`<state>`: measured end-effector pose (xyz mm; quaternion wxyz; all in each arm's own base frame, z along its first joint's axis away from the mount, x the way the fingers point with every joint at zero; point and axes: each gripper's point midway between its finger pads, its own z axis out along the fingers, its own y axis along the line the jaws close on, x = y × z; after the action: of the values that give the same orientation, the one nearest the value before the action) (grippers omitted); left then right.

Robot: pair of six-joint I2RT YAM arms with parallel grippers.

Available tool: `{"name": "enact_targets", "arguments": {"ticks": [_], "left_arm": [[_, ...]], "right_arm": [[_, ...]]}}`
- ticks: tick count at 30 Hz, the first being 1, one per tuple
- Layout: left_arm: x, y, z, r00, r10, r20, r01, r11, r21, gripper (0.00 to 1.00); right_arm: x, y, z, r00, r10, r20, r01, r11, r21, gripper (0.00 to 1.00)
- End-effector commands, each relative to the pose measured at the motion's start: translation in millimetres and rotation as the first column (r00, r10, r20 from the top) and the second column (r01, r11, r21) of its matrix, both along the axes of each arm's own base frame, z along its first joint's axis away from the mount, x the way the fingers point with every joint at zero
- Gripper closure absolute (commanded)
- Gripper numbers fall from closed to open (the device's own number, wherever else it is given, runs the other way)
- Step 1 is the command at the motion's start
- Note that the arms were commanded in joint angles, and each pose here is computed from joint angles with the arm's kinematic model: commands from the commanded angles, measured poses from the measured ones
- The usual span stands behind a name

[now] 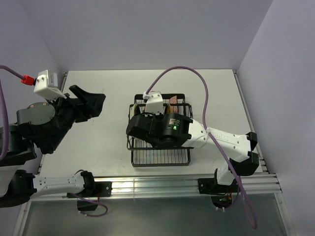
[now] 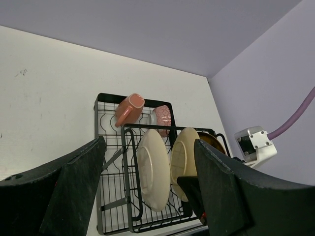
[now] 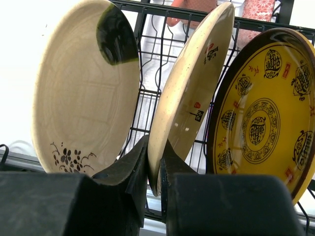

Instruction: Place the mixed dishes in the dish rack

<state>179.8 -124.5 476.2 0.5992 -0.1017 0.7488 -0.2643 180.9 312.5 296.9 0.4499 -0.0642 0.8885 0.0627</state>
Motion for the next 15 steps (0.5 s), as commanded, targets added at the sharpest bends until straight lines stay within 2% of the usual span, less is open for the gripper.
{"name": "enact_targets", "arguments": {"ticks": [1, 15], "left_arm": [[0.0, -8.6, -2.2, 1.000, -0.020, -0.007, 0.020, 1.000, -0.005, 0.22], [3.5, -20.7, -7.0, 0.999, -0.031, -0.017, 0.031, 0.999, 0.017, 0.22]], "right_arm": [[6.2, 0.5, 34.9, 0.999, -0.013, 0.051, 0.007, 0.993, 0.115, 1.00], [1.1, -3.5, 65.9, 0.998, 0.006, 0.063, -0.020, 0.975, 0.220, 1.00]]}}
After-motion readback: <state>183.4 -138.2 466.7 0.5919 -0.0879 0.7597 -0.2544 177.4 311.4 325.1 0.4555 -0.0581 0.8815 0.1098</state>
